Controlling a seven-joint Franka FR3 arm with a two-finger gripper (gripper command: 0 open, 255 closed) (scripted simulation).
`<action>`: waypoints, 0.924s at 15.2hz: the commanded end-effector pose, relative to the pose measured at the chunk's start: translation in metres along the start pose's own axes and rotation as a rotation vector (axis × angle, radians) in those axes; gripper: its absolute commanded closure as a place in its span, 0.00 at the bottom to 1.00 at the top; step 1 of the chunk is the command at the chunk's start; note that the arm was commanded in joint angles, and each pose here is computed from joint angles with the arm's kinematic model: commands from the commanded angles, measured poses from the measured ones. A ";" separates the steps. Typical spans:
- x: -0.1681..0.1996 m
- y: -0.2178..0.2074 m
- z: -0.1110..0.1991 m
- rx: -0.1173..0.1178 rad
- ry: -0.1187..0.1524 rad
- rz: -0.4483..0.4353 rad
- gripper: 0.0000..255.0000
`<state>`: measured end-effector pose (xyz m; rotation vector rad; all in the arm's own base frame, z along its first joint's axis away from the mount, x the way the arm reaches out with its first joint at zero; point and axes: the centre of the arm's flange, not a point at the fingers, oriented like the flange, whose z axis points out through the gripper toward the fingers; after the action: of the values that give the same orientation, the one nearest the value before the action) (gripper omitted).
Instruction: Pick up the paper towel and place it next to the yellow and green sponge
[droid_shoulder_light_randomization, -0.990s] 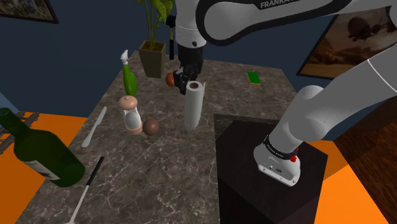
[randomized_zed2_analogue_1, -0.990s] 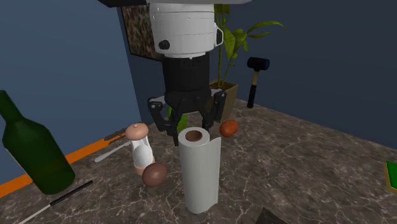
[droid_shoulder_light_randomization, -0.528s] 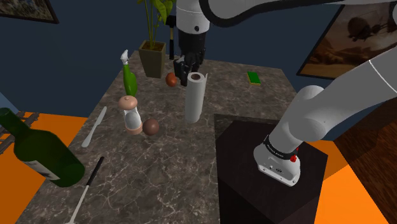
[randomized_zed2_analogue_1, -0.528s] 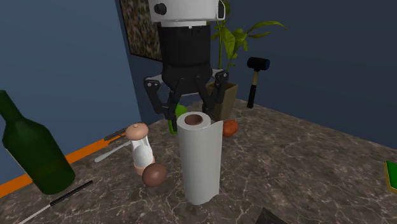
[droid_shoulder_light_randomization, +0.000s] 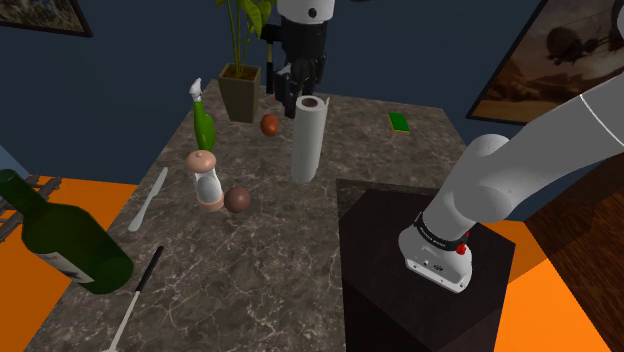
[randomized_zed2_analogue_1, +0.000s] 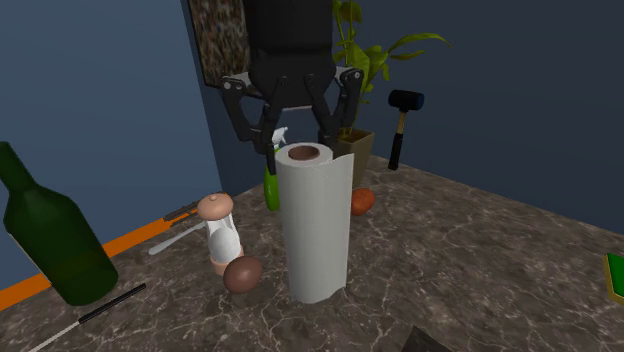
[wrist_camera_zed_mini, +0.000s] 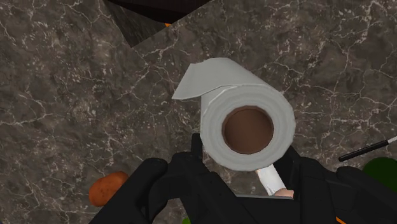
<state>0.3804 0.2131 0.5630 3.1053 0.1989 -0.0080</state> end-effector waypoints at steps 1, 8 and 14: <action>-0.001 0.000 -0.010 0.000 0.000 0.000 1.00; -0.001 0.001 -0.047 0.000 0.000 0.000 1.00; -0.001 0.002 -0.079 0.000 0.000 0.000 1.00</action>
<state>0.3793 0.2125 0.6371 3.1053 0.1988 -0.0079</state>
